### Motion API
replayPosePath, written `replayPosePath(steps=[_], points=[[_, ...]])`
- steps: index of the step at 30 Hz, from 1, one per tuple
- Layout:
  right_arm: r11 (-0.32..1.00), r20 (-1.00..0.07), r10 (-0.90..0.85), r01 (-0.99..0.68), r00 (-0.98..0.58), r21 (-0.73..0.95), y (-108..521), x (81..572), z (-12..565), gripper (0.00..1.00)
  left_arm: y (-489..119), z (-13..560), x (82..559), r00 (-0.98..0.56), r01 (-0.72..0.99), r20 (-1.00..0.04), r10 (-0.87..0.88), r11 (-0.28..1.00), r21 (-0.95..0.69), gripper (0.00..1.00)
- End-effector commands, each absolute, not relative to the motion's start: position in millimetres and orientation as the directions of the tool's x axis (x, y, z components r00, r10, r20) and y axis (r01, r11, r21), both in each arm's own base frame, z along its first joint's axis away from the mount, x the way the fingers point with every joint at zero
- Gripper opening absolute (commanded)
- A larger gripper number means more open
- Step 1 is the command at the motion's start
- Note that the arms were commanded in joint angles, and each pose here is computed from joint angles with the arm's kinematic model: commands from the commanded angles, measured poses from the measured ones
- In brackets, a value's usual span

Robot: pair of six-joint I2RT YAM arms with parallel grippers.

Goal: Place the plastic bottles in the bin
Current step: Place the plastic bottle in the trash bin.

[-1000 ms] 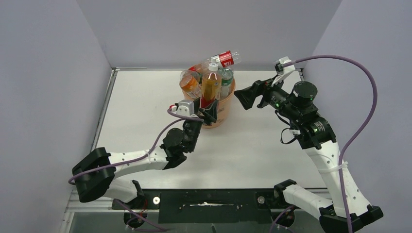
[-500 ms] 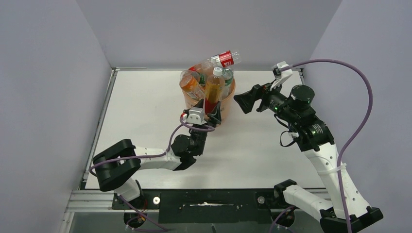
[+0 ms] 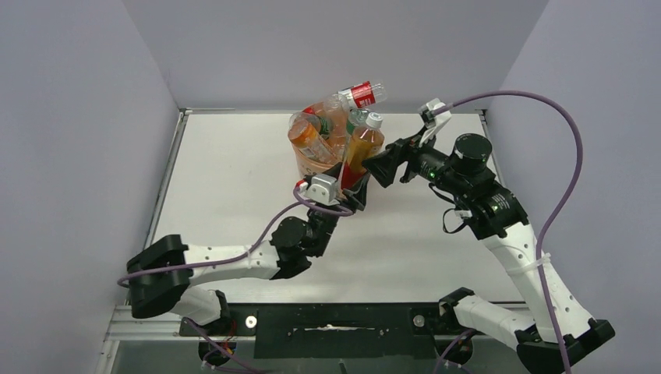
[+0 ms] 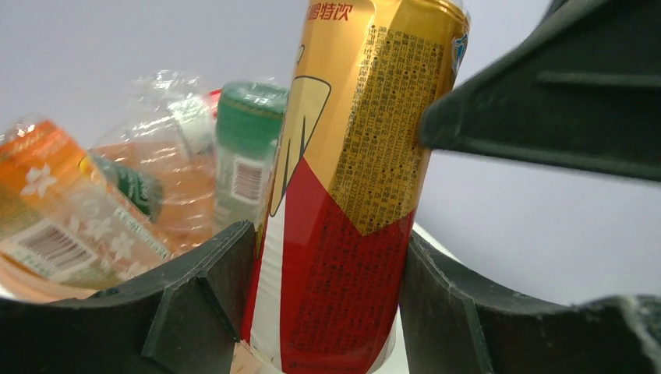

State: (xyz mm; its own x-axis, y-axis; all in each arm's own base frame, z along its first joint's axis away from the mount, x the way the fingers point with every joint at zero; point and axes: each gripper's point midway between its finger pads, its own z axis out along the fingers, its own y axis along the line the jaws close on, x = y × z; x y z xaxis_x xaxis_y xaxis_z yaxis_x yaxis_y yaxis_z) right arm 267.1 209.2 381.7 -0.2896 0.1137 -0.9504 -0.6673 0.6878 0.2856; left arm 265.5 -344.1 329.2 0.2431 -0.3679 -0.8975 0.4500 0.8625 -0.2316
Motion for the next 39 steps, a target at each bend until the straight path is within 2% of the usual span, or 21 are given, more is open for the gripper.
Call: replayPosePath(steps=[1, 5, 8, 13, 17, 20, 22, 24, 27, 29, 31, 39], points=[[0.620, -0.971, 0.161, -0.748, -0.175, 0.238, 218.1, 245.8, 422.4, 0.86, -355.7, 392.3, 229.7, 0.106, 0.647, -0.861, -0.498, 0.692, -0.321, 0.47], [0.577, -0.965, 0.208, -0.777, -0.160, 0.253, 220.5, 234.4, 429.1, 0.95, -367.8, 404.1, 206.1, -0.017, 0.747, -0.887, -0.461, 0.584, -0.318, 0.47], [0.554, -0.960, 0.219, -0.788, -0.173, 0.268, 225.7, 234.2, 430.4, 0.96, -358.5, 412.4, 195.2, -0.054, 0.768, -0.869, -0.493, 0.535, -0.351, 0.47], [0.523, -0.952, 0.254, -0.803, -0.173, 0.285, 233.1, 236.3, 442.1, 0.95, -355.0, 409.6, 193.7, -0.064, 0.769, -0.878, -0.475, 0.537, -0.346, 0.48], [0.505, -0.950, 0.247, -0.811, -0.190, 0.294, 242.5, 239.8, 446.7, 0.81, -357.4, 405.1, 192.7, -0.073, 0.775, -0.879, -0.471, 0.528, -0.347, 0.48], [0.504, -0.948, 0.242, -0.808, -0.207, 0.305, 246.9, 242.0, 443.6, 0.58, -352.7, 405.2, 195.8, -0.068, 0.762, -0.879, -0.473, 0.544, -0.351, 0.48], [0.514, -0.947, 0.241, -0.799, -0.214, 0.311, 246.7, 242.8, 441.6, 0.52, -343.9, 403.3, 201.1, -0.059, 0.731, -0.878, -0.474, 0.578, -0.361, 0.48], [0.523, -0.946, 0.240, -0.791, -0.218, 0.316, 246.1, 243.2, 439.4, 0.56, -333.1, 400.8, 206.7, -0.051, 0.697, -0.878, -0.476, 0.613, -0.373, 0.48], [0.527, -0.945, 0.242, -0.788, -0.221, 0.319, 246.5, 243.4, 439.0, 0.70, -323.5, 400.9, 207.9, -0.042, 0.693, -0.875, -0.482, 0.617, -0.374, 0.48], [0.521, -0.945, 0.239, -0.792, -0.224, 0.319, 249.4, 244.0, 438.9, 0.85, -320.1, 400.1, 209.3, -0.042, 0.693, -0.875, -0.483, 0.617, -0.374, 0.48], [0.518, -0.944, 0.239, -0.793, -0.226, 0.321, 252.2, 244.8, 439.6, 0.86, -318.6, 399.2, 209.2, -0.042, 0.695, -0.875, -0.482, 0.615, -0.372, 0.48], [0.516, -0.942, 0.247, -0.792, -0.226, 0.326, 254.5, 242.7, 443.5, 0.78, -306.4, 393.3, 215.1, -0.035, 0.677, -0.873, -0.487, 0.631, -0.380, 0.48]])
